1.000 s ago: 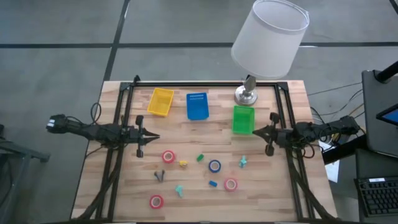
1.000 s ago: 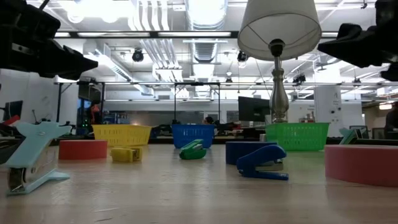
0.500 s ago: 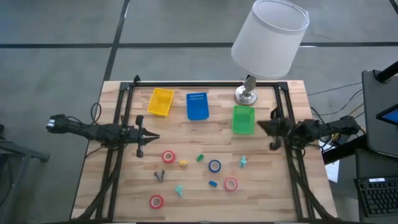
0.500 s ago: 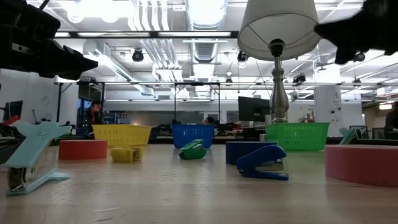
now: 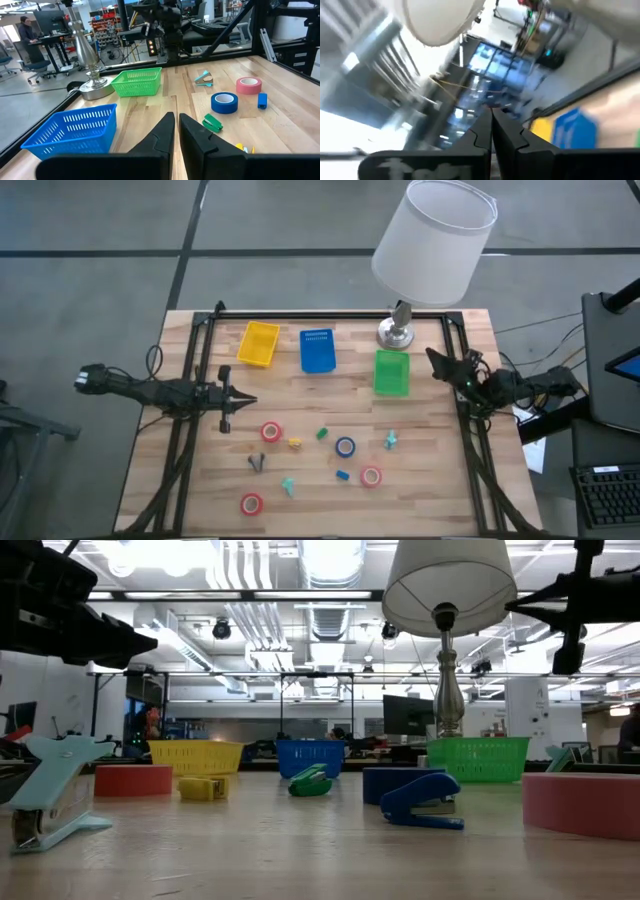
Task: Pick and place Stapler, Stapler remover, tape
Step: Put the pink tape into the green bin
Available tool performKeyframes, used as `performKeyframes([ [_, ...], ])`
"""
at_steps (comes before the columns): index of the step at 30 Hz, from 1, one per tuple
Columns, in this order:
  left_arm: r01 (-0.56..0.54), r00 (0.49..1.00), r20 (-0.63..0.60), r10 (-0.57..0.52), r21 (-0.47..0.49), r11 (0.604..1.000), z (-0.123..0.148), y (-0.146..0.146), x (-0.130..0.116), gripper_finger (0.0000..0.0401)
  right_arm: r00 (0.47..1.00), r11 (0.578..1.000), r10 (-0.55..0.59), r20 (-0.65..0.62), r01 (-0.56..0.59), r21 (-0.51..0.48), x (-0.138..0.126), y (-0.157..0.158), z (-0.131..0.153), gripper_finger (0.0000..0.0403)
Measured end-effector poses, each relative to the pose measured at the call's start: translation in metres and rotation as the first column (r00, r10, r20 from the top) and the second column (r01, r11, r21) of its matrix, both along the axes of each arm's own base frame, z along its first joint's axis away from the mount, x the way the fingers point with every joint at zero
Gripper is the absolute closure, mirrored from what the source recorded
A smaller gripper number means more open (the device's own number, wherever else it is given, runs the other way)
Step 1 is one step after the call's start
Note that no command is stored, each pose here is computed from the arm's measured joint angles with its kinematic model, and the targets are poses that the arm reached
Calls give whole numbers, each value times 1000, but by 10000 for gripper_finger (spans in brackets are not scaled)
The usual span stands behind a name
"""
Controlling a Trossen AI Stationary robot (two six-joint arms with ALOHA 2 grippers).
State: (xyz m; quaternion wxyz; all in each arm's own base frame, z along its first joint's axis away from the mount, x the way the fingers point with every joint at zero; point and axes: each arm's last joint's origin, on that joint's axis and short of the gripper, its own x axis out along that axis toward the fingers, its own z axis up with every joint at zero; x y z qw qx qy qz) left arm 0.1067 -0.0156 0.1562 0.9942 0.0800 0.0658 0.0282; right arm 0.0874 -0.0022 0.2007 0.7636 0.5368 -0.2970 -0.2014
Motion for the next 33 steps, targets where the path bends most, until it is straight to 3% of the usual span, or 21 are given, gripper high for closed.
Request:
performKeyframes([
  [5, 0, 1000, 0, 0, 0, 1000, 0, 0, 0, 371, 987, 985, 160, 11, -160, 61, 11, 5, 11, 388],
  [8, 0, 1000, 0, 0, 0, 1000, 0, 0, 0, 371, 961, 968, 246, -124, -237, 84, 24, 10, 27, 368],
  [11, 0, 1000, 0, 0, 0, 1000, 0, 0, 0, 371, 894, 946, 323, -310, -306, 105, 40, 16, 42, 334],
  [14, -5, 1000, 0, 5, 4, 1000, 0, 0, 0, 371, 796, 925, 367, -481, -366, 102, 55, 22, 56, 297],
  [17, -7, 1000, 3, 7, -3, 1000, 0, 0, 0, 371, 665, 897, 399, -632, -426, 119, 72, 27, 64, 266],
  [21, -9, 1000, 5, 9, -7, 1000, 0, 0, 0, 371, 513, 849, 448, -732, -501, 168, 96, 35, 71, 238],
  [24, -9, 1000, 4, 9, -7, 1000, 0, 0, 0, 371, 401, 762, 525, -751, -614, 205, 116, 44, 77, 231],
  [28, -42, 999, 6, 42, 10, 999, 0, 1, 0, 371, 227, 596, 597, -769, -768, 236, 146, 59, 85, 233],
  [33, -62, 998, 9, 62, -12, 998, 1, 2, 0, 371, 44, 520, 549, -834, -799, 301, 172, 80, 84, 233],
])
